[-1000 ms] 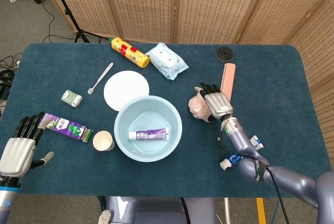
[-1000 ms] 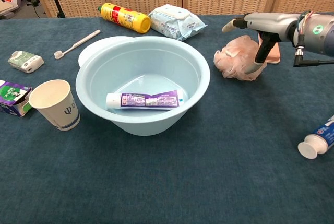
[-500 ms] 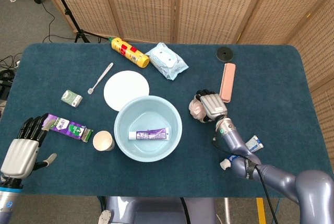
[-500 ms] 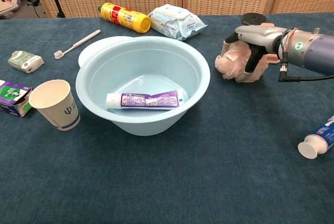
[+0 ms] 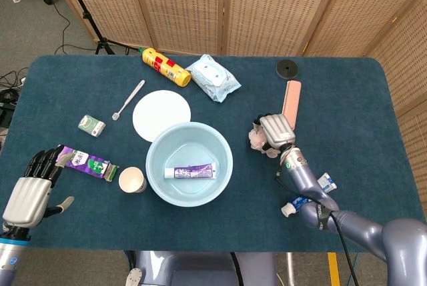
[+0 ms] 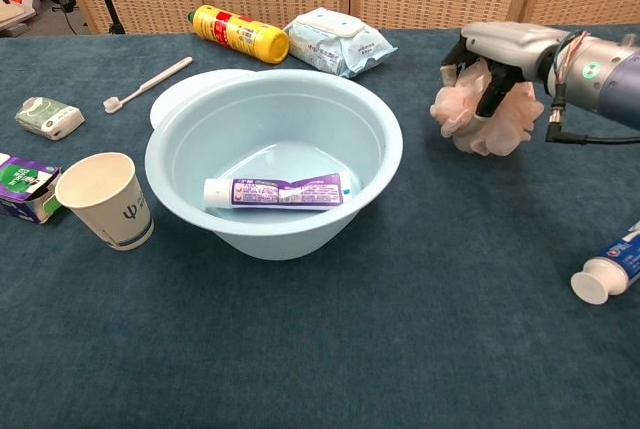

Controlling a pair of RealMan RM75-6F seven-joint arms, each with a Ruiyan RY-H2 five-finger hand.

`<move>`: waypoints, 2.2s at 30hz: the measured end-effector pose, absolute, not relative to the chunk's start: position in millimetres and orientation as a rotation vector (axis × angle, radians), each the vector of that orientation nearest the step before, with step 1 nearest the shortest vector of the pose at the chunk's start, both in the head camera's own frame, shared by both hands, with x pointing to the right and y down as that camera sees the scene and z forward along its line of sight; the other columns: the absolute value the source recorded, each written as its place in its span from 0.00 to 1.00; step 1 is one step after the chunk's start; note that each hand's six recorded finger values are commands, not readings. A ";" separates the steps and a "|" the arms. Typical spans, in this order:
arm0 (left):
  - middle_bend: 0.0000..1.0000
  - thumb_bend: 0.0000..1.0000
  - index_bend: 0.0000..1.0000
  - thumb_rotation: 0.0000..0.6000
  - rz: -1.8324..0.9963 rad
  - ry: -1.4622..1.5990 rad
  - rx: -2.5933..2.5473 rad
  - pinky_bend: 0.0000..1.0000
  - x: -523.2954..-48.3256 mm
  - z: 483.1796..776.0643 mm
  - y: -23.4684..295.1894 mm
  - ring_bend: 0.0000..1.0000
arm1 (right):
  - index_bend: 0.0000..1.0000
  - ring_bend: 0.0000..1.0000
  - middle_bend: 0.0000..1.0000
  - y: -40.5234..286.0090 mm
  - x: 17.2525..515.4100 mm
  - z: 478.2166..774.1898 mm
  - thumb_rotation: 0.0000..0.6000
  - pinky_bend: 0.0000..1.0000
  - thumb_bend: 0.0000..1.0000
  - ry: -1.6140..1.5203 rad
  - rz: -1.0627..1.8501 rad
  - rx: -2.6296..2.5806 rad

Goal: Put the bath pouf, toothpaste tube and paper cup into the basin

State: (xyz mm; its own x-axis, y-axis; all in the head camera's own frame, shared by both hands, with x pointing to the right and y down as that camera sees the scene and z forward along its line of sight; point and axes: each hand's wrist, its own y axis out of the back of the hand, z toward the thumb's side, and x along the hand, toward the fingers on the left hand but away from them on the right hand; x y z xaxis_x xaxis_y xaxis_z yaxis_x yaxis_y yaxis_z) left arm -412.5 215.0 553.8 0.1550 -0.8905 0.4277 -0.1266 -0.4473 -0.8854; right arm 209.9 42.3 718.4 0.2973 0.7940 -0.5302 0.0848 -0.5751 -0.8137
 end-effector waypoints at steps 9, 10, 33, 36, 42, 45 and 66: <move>0.00 0.18 0.00 1.00 -1.345 0.988 -1.748 0.00 -412.7 552.3 215.2 0.00 | 0.62 0.43 0.46 27.4 191.3 660.3 1.00 0.47 0.10 -0.833 1.206 -1.846; 0.00 0.18 0.00 1.00 -1.338 0.988 -1.754 0.00 -412.1 551.4 215.7 0.00 | 0.62 0.43 0.46 27.6 187.5 653.7 1.00 0.47 0.10 -0.833 1.193 -1.842; 0.00 0.18 0.00 1.00 -1.308 0.996 -1.783 0.00 -413.1 543.5 217.7 0.00 | 0.61 0.41 0.39 97.9 39.0 550.3 1.00 0.47 0.07 -0.767 0.889 -1.963; 0.00 0.18 0.00 1.00 -1.311 0.995 -1.785 0.00 -413.6 544.6 218.3 0.00 | 0.49 0.21 0.21 101.1 37.7 555.0 1.00 0.39 0.05 -0.745 0.904 -1.976; 0.00 0.18 0.00 1.00 -1.316 0.984 -1.786 0.00 -412.1 547.5 218.3 0.00 | 0.28 0.00 0.00 99.2 48.8 564.9 1.00 0.15 0.03 -0.720 0.949 -1.979; 0.00 0.18 0.00 1.00 -1.317 0.977 -1.785 0.00 -410.6 548.3 218.7 0.00 | 0.27 0.00 0.00 96.8 58.5 567.9 1.00 0.14 0.03 -0.719 0.972 -1.968; 0.00 0.18 0.00 1.00 -1.290 0.968 -1.781 0.00 -405.2 543.1 221.7 0.00 | 0.27 0.00 0.00 121.8 170.4 568.2 1.00 0.11 0.03 -0.782 1.258 -1.906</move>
